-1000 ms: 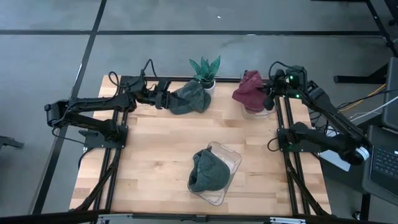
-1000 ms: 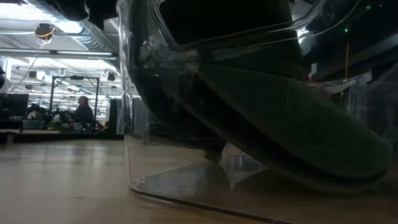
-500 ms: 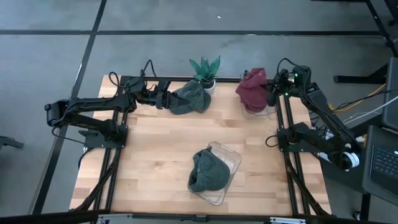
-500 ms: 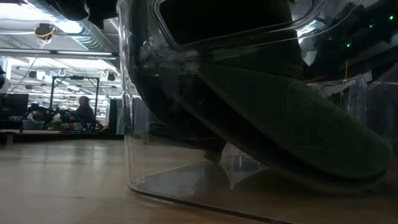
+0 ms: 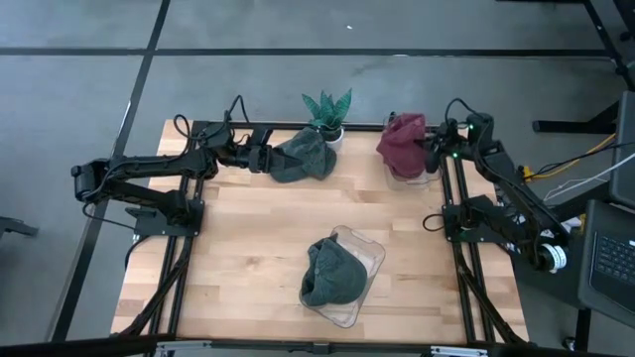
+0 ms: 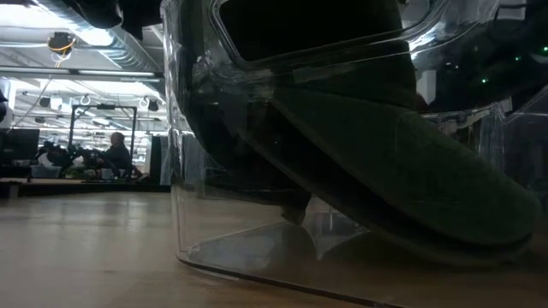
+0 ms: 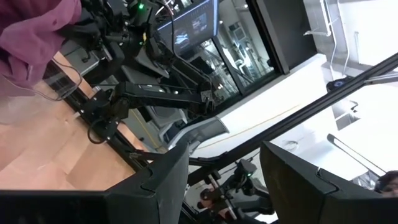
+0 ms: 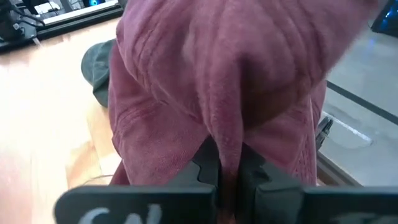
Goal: Pick & Place hat
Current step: Put the red cap into the top transparent bin, then put the gray cap into the bottom middle transparent bin
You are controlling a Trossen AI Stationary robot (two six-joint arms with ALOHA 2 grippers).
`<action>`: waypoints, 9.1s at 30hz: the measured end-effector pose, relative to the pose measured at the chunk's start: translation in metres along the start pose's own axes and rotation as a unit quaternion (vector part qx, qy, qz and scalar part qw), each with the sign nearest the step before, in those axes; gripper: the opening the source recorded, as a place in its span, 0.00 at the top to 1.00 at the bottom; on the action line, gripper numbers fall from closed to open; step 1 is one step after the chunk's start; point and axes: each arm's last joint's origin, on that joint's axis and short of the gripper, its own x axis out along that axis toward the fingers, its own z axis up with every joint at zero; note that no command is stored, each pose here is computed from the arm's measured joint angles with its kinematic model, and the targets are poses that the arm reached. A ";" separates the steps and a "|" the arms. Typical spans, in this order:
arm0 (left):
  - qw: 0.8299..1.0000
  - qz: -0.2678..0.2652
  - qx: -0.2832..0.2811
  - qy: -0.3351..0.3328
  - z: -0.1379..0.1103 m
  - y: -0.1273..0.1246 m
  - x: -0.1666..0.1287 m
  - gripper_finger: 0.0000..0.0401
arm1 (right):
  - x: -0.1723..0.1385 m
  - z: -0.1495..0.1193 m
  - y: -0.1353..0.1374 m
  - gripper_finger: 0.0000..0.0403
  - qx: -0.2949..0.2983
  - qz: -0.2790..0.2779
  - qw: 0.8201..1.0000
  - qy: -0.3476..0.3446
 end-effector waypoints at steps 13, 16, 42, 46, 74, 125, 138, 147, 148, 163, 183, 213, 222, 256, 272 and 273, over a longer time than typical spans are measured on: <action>1.000 0.000 -0.003 0.000 0.000 0.000 0.000 0.52 | 0.002 -0.009 0.001 0.96 0.048 -0.003 0.999 0.015; 1.000 0.000 -0.002 0.000 0.000 0.000 0.000 0.52 | 0.002 -0.009 0.001 0.96 0.048 -0.003 0.999 0.016; 1.000 -0.002 -0.002 0.004 0.000 0.000 0.000 0.52 | 0.012 -0.020 0.011 0.89 -0.021 -0.023 0.994 0.107; 1.000 -0.002 -0.002 0.004 0.000 0.000 0.000 0.52 | 0.012 -0.020 0.011 0.84 -0.019 -0.024 0.994 0.106; 1.000 -0.007 -0.026 0.013 -0.005 -0.003 0.002 0.52 | -0.013 0.046 0.011 0.36 0.130 -0.033 0.989 0.064; 0.976 0.024 0.210 0.047 -0.025 0.000 0.010 0.52 | 0.023 0.124 0.141 0.36 0.146 0.323 0.922 0.154; 0.962 0.065 0.234 0.124 -0.035 0.013 0.007 0.52 | 0.041 0.120 0.171 0.36 0.110 0.302 0.934 0.157; 0.956 0.104 0.221 0.163 -0.019 -0.012 0.015 0.52 | 0.042 0.119 0.170 0.36 0.030 0.287 0.948 0.132; 0.955 0.116 0.220 0.161 -0.017 -0.015 0.015 0.52 | 0.042 0.119 0.170 0.36 0.020 0.285 0.950 0.129; 0.936 0.289 0.143 0.140 -0.011 -0.017 0.008 0.52 | 0.042 0.116 0.168 0.36 -0.096 0.271 0.951 0.109; 0.811 0.489 0.257 0.193 -0.021 0.039 0.013 0.52 | 0.041 0.106 0.163 0.36 -0.084 0.227 0.955 0.169; 0.748 0.525 0.340 0.224 0.022 0.129 0.015 0.43 | 0.042 0.106 0.161 0.36 -0.035 0.170 0.969 0.177; 0.752 0.514 0.338 0.237 0.023 0.149 0.016 0.34 | 0.042 0.106 0.159 0.36 -0.039 0.168 0.969 0.176; 0.701 0.500 0.186 0.473 -0.046 0.167 0.008 0.96 | 0.042 0.104 0.159 0.36 -0.024 0.164 0.967 0.191; 0.745 0.488 0.252 0.377 -0.058 0.097 0.029 0.98 | 0.067 0.105 0.167 0.36 0.121 0.154 0.960 0.198; 0.751 0.487 0.257 0.365 -0.057 0.094 0.030 0.98 | 0.072 0.106 0.169 0.36 0.137 0.157 0.959 0.194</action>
